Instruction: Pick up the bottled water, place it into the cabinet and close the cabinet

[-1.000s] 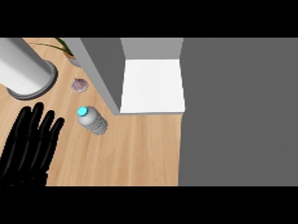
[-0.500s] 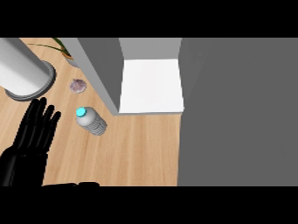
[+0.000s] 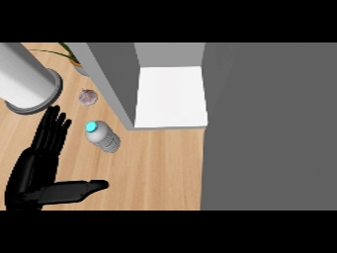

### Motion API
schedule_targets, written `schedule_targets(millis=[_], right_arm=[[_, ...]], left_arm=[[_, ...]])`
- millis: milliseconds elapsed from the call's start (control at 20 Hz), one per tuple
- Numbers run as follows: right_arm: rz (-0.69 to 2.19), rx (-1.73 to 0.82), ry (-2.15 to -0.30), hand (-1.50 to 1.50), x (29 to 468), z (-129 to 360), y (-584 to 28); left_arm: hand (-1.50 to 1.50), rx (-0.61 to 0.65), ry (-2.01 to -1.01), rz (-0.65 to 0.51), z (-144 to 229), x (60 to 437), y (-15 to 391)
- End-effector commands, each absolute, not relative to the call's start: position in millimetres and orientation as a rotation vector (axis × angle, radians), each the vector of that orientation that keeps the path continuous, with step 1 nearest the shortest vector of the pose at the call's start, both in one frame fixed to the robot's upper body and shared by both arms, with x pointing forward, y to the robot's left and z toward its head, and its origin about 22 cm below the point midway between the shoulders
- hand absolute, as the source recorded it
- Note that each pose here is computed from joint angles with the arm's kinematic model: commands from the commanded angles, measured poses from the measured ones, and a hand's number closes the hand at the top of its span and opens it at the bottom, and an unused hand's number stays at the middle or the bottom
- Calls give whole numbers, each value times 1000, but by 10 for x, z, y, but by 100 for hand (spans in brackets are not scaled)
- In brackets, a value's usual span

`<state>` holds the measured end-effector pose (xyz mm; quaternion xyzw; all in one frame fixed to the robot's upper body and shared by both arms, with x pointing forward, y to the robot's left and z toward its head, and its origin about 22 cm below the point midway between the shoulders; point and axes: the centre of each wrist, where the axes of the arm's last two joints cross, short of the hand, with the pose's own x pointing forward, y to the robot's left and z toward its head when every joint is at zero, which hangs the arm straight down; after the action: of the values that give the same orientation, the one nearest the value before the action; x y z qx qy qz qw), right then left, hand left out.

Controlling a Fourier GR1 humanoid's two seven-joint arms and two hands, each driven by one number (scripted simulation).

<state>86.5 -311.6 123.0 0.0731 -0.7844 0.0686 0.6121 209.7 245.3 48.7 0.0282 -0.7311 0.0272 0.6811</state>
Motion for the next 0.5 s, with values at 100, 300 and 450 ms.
schedule_targets(millis=[100, 300, 450], right_arm=[[143, 286, -1916, -150, 692, 1544, -2989], [121, 307, -1895, -150, 666, 1562, -3030], [133, 314, -1911, -150, 553, 1596, -2971]], left_arm=[[-150, 83, -1625, 79, 282, 2439, 2674], [-150, 124, -1607, 87, -95, 2405, 2707], [-150, 122, -1569, 91, -192, 2553, 2608]])
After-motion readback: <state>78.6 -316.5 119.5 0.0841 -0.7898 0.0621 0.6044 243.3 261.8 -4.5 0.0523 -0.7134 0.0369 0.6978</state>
